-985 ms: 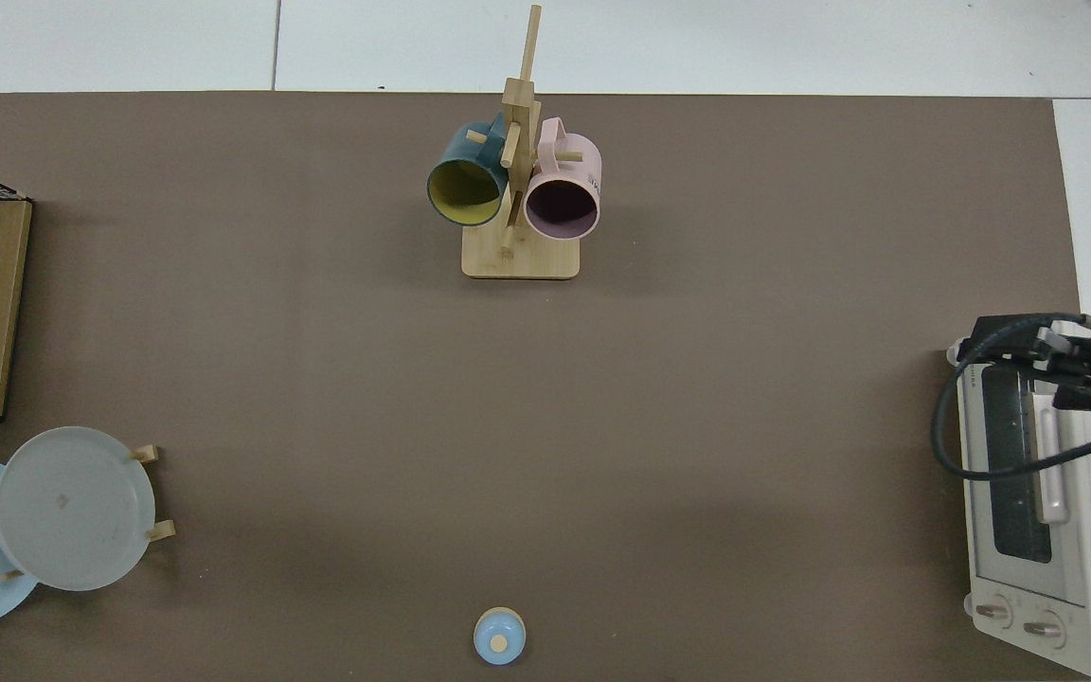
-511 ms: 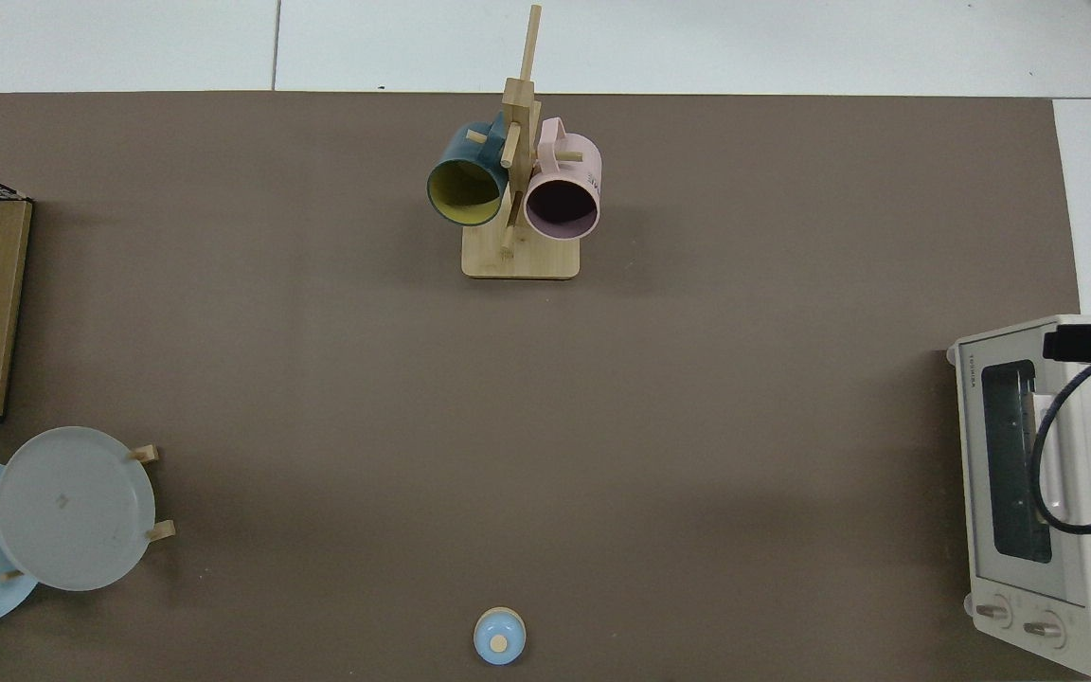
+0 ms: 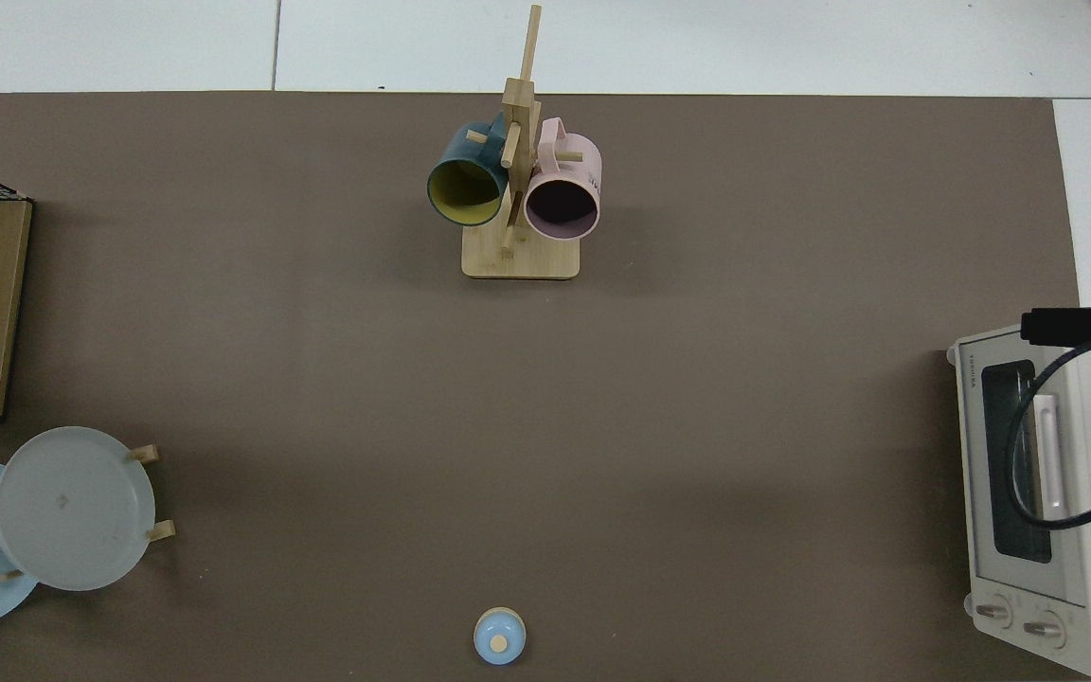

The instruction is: Put markers into pen holder

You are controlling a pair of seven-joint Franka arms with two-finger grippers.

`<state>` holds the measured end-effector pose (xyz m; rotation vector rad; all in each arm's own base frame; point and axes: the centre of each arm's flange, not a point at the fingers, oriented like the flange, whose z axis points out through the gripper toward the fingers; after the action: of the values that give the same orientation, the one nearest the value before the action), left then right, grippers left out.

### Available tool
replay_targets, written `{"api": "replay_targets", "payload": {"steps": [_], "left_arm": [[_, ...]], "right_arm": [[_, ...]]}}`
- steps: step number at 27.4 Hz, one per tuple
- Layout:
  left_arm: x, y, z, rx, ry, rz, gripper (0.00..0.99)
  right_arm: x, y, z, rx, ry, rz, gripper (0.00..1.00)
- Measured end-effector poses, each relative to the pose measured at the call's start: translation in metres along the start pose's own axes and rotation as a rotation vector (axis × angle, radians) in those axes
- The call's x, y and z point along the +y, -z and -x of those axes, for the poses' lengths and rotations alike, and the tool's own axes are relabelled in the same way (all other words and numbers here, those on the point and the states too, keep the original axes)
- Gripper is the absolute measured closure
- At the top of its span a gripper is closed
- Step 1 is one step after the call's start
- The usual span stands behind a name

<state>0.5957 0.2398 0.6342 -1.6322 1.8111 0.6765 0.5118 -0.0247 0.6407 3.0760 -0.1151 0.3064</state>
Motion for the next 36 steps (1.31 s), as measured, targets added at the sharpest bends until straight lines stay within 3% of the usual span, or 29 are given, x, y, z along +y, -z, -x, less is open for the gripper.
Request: {"api": "replay_targets", "payload": {"steps": [14,16,18,22,23,29,36], "left_arm": [[-0.017,-0.026,-0.038,-0.115,0.048,0.045,0.819],[-0.018,-0.027,-0.044,-0.12,0.054,0.047,0.78],[-0.019,-0.028,-0.048,-0.119,0.06,0.049,0.643],[-0.018,-0.026,-0.05,-0.112,0.074,0.058,0.467],[-0.018,-0.025,-0.052,-0.102,0.083,0.063,0.361],[-0.018,-0.014,-0.076,0.022,0.177,0.118,0.013],[-0.021,-0.002,-0.113,0.24,0.322,0.183,0.0]], "right_arm": [[-0.002,0.0,0.0,0.0,0.004,-0.001,0.0],[-0.002,0.0,0.0,0.0,0.004,-0.001,0.0],[-0.002,0.0,0.0,0.0,0.004,-0.001,0.0],[-0.002,0.0,0.0,0.0,0.004,-0.001,0.0],[-0.002,0.0,0.0,0.0,0.004,-0.001,0.0],[-0.002,0.0,0.0,0.0,0.004,-0.001,0.0],[-0.002,0.0,0.0,0.0,0.004,-0.001,0.0]]}}
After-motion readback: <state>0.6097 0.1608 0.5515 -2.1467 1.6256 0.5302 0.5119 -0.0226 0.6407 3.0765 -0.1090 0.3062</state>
